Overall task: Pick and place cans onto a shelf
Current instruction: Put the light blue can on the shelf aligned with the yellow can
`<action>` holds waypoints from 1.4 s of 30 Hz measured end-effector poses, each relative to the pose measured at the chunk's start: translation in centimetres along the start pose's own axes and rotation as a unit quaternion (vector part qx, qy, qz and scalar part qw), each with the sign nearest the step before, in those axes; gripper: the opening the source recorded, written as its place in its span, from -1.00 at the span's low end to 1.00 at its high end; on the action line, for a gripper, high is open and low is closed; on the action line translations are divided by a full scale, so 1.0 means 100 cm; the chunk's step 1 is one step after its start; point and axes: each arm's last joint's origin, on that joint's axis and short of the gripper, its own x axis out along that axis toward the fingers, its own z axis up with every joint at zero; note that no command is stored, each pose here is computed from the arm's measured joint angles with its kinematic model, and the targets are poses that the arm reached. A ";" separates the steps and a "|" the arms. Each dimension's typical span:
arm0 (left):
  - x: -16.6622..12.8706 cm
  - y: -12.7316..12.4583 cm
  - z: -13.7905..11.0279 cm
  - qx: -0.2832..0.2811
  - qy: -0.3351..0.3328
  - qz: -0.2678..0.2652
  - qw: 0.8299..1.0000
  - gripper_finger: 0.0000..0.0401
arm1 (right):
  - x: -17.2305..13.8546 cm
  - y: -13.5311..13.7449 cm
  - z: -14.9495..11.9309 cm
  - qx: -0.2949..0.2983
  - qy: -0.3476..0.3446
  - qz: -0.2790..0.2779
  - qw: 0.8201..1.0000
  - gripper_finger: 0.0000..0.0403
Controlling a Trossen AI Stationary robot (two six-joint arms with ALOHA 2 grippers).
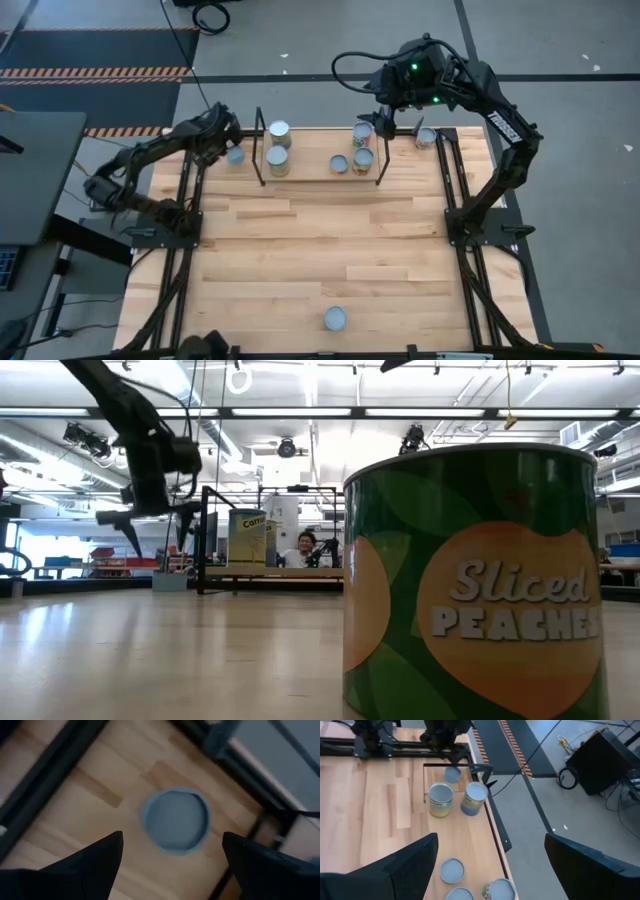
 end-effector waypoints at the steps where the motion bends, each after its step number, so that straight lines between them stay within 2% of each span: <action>1: 0.006 0.000 0.001 -0.010 0.009 0.006 1.000 0.73 | 0.001 -0.001 0.000 0.002 0.001 -0.002 1.000 0.86; 6: 0.028 0.003 0.004 -0.041 0.032 0.043 0.998 0.73 | 0.004 -0.007 -0.004 0.011 0.014 -0.007 1.000 0.86; 9: 0.035 0.001 0.004 -0.065 0.032 0.044 0.996 0.73 | 0.003 -0.010 -0.005 0.015 0.019 -0.011 1.000 0.86; 19: 0.038 0.009 -0.009 -0.085 0.062 0.111 0.988 0.73 | 0.005 -0.020 -0.009 0.027 0.025 -0.023 0.999 0.86; 23: 0.033 0.010 -0.021 -0.054 0.090 0.131 0.986 0.73 | 0.005 -0.022 -0.010 0.030 0.028 -0.026 0.999 0.86; 28: 0.017 0.016 -0.045 0.042 0.122 0.171 0.977 0.73 | 0.005 -0.022 -0.015 0.031 0.053 -0.019 0.998 0.86; 32: -0.003 0.022 -0.063 0.097 0.132 0.194 0.967 0.73 | 0.001 -0.020 -0.018 0.032 0.062 -0.016 0.997 0.86; 39: -0.025 0.046 -0.092 0.133 0.144 0.161 0.967 0.73 | -0.019 -0.018 -0.019 0.032 0.044 -0.020 0.998 0.86; 42: -0.037 0.055 -0.097 0.186 0.130 0.117 0.967 0.73 | -0.029 -0.017 -0.020 0.032 0.034 -0.023 0.999 0.86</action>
